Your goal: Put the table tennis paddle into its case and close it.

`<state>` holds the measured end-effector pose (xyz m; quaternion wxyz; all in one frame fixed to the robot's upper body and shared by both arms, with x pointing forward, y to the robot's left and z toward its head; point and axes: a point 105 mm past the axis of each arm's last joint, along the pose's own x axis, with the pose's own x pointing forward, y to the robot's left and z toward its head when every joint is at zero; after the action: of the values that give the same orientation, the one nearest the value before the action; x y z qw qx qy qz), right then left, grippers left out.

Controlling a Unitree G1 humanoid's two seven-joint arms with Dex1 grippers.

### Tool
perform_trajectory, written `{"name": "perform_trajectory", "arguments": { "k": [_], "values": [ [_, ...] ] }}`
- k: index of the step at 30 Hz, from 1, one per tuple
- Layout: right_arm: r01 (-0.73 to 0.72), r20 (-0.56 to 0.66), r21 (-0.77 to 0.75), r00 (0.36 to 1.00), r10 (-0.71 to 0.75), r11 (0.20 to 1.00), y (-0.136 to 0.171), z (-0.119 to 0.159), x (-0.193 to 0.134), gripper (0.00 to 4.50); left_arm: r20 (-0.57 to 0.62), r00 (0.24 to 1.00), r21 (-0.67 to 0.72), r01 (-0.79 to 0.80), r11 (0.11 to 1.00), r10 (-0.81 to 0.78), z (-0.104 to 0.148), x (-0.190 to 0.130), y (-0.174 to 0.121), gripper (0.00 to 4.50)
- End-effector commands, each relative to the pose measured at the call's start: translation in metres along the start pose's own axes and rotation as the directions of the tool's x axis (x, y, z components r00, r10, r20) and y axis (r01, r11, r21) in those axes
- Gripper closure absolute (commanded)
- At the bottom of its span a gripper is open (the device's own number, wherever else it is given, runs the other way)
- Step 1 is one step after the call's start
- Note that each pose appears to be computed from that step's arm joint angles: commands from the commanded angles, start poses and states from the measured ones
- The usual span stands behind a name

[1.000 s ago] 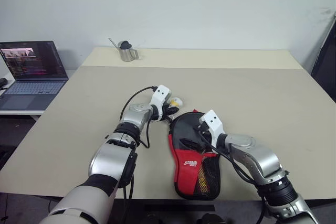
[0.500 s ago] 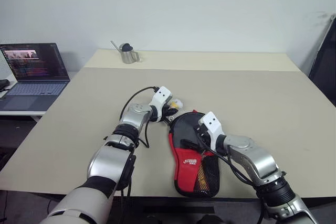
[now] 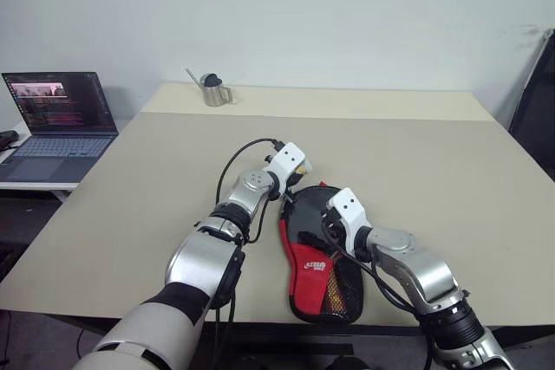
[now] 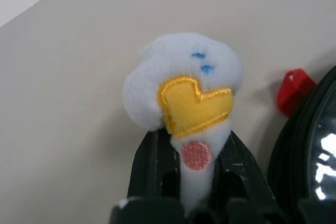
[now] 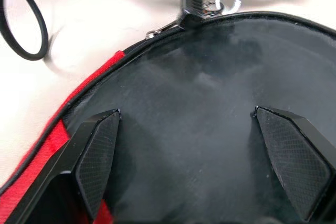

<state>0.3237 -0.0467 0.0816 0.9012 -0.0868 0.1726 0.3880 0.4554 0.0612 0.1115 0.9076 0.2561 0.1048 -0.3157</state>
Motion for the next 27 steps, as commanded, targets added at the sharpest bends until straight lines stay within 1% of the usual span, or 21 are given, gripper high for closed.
{"name": "perform_trajectory", "arguments": {
  "k": [1,6,9,13,14,19,23,27],
  "values": [
    [-0.009,-0.144,0.086,0.989,0.021,0.996,0.009,-0.040,0.000,0.00,0.064,0.997,0.086,-0.036,0.996,0.031,0.029,0.003,0.003,4.25],
    [-0.006,-0.149,0.111,0.989,0.023,0.994,0.015,-0.042,-0.002,0.00,0.093,0.994,0.192,-0.078,0.978,0.061,0.048,0.008,-0.001,4.25],
    [-0.009,-0.148,0.119,0.989,0.027,0.993,0.021,-0.042,-0.003,0.00,0.110,0.991,0.212,-0.100,0.972,0.078,0.056,0.008,0.001,4.25],
    [-0.007,-0.151,0.136,0.988,0.027,0.991,0.025,-0.045,-0.003,0.00,0.148,0.982,0.297,-0.154,0.942,0.113,0.078,0.008,0.004,4.25],
    [-0.007,-0.151,0.139,0.988,0.028,0.990,0.027,-0.045,-0.003,0.00,0.154,0.981,0.306,-0.164,0.938,0.121,0.080,0.008,0.005,4.25],
    [-0.003,-0.152,0.155,0.988,0.027,0.988,0.033,-0.046,-0.004,0.00,0.186,0.973,0.435,-0.203,0.877,0.134,0.098,0.009,0.002,4.25],
    [0.001,-0.152,0.170,0.988,0.025,0.985,0.037,-0.048,-0.006,0.00,0.232,0.966,0.483,-0.215,0.849,0.113,0.119,0.012,-0.012,4.25],
    [0.010,-0.156,0.181,0.988,0.018,0.983,0.038,-0.050,-0.008,0.00,0.273,0.960,0.541,-0.212,0.814,0.069,0.137,0.016,-0.032,4.25]
  ]
}}
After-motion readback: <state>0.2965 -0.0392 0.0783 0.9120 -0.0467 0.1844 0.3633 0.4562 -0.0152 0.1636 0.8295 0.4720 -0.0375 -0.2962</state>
